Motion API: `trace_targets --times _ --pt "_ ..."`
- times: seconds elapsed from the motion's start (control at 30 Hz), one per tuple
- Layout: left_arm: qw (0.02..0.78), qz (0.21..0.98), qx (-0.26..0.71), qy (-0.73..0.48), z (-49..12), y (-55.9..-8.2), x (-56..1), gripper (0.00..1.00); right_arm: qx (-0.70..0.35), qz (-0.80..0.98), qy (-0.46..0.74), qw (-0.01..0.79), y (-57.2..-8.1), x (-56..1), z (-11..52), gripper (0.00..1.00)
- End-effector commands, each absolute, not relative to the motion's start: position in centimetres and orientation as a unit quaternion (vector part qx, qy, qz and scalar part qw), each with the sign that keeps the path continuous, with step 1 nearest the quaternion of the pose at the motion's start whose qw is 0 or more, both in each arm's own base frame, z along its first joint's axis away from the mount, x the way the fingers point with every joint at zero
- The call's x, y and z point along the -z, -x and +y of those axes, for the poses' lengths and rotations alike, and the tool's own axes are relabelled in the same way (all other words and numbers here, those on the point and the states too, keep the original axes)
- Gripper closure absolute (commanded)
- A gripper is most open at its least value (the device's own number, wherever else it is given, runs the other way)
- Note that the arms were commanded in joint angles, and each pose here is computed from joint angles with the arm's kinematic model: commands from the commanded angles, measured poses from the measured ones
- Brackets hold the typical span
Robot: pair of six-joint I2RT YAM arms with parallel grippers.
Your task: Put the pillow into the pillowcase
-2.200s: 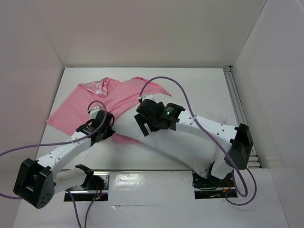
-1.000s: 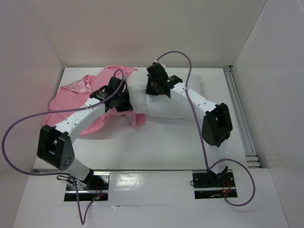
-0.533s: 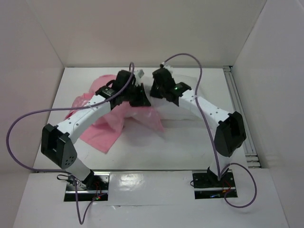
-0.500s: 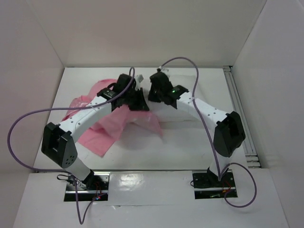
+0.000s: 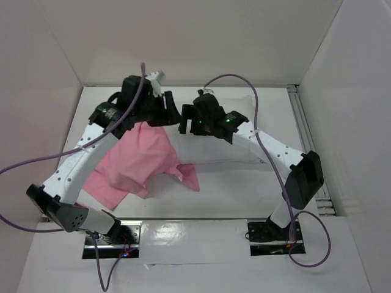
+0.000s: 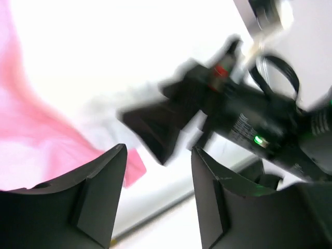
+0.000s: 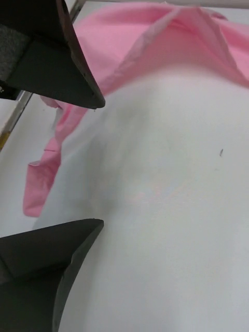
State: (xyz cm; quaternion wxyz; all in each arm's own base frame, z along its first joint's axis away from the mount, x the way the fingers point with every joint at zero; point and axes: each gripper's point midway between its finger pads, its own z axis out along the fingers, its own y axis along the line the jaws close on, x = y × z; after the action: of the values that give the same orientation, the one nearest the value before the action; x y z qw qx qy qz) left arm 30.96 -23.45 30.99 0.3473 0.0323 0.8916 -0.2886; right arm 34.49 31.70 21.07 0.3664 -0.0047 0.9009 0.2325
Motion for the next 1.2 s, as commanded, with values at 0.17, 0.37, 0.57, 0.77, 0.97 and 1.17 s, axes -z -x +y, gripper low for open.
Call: trace_targets --times 0.17,0.37,0.57,0.77,0.97,1.17 --pt "0.376 0.919 0.084 0.084 -15.2 -36.1 -28.8 0.20 -0.128 0.886 -0.068 0.440 -34.9 -28.1 20.4 0.00" --pt "0.353 0.926 -0.004 0.134 -13.3 -38.6 -25.8 0.16 -0.125 0.893 -0.143 0.407 -37.0 -25.0 11.0 0.00" --pt "0.325 0.933 -0.075 0.135 -12.0 -39.8 -22.6 0.22 -0.152 0.899 -0.194 0.361 -37.2 -20.5 6.9 0.00" --pt "0.300 0.951 -0.011 0.079 -16.6 -40.4 -21.4 1.00 -0.222 0.910 -0.205 0.284 -35.9 -12.8 9.5 0.10" --pt "0.326 0.929 0.159 -0.075 -28.8 -38.8 -27.1 1.00 -0.387 0.838 -0.156 0.352 -37.0 -20.4 15.6 1.00" --pt "0.344 0.845 0.367 -0.182 -41.2 -33.2 -35.7 1.00 -0.425 0.757 -0.085 0.488 -34.8 -38.0 18.0 1.00"
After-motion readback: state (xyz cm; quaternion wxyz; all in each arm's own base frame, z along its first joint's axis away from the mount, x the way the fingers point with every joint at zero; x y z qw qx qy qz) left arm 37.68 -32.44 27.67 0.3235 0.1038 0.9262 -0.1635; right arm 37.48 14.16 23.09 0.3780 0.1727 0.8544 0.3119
